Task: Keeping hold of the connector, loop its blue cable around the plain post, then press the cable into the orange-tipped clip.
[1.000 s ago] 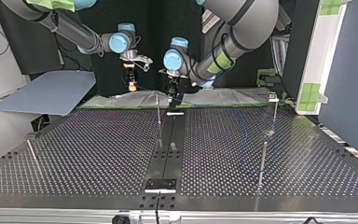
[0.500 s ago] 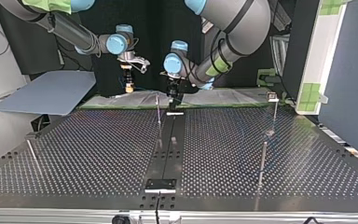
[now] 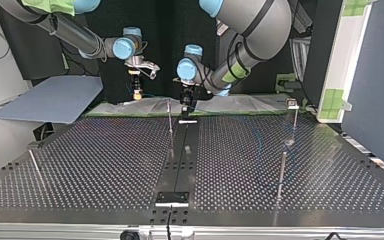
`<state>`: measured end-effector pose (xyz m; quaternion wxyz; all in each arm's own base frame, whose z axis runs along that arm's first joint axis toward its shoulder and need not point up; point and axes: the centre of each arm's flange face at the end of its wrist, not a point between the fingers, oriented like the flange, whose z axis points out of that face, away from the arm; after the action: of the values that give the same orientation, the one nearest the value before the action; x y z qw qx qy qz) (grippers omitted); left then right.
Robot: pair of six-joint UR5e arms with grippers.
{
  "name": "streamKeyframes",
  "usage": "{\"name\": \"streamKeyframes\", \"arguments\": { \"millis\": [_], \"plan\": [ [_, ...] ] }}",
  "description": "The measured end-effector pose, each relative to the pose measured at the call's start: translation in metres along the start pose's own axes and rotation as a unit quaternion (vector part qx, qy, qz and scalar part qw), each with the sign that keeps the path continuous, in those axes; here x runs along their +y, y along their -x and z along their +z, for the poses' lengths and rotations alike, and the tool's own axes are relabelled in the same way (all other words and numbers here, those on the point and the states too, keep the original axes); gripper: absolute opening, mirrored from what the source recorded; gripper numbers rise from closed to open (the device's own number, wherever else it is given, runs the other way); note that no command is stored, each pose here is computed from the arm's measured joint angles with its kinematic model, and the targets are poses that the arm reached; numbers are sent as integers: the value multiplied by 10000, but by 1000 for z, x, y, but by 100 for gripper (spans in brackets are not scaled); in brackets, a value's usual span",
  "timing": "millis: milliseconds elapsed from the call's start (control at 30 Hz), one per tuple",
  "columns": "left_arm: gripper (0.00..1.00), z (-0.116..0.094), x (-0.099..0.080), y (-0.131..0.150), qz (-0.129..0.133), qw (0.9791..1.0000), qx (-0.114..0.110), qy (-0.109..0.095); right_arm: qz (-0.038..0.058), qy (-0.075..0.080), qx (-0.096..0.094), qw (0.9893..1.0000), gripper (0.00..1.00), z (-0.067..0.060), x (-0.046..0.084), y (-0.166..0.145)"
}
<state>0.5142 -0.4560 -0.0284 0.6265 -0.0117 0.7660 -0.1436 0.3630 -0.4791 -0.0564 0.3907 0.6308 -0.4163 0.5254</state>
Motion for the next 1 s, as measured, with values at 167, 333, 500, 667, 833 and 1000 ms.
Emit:
{"name": "streamKeyframes", "arguments": {
  "millis": [167,333,500,667,833,1000],
  "plan": [
    [0,1,2,0,1,10000,1,14,-5,12,2,10000,0,0,2,1],
    [0,1,2,0,5,10000,8,13,0,40,6,10000,0,2,5,1],
    [0,0,3,0,19,10000,26,22,2,32,12,10000,0,3,7,1],
    [0,0,3,0,28,10000,35,24,18,8,59,10000,0,4,8,0],
    [0,0,2,0,27,10000,31,23,43,-95,129,9999,0,7,8,-2],
    [0,1,3,0,25,10000,29,30,42,-122,153,9998,0,8,10,-2]
  ]
}}
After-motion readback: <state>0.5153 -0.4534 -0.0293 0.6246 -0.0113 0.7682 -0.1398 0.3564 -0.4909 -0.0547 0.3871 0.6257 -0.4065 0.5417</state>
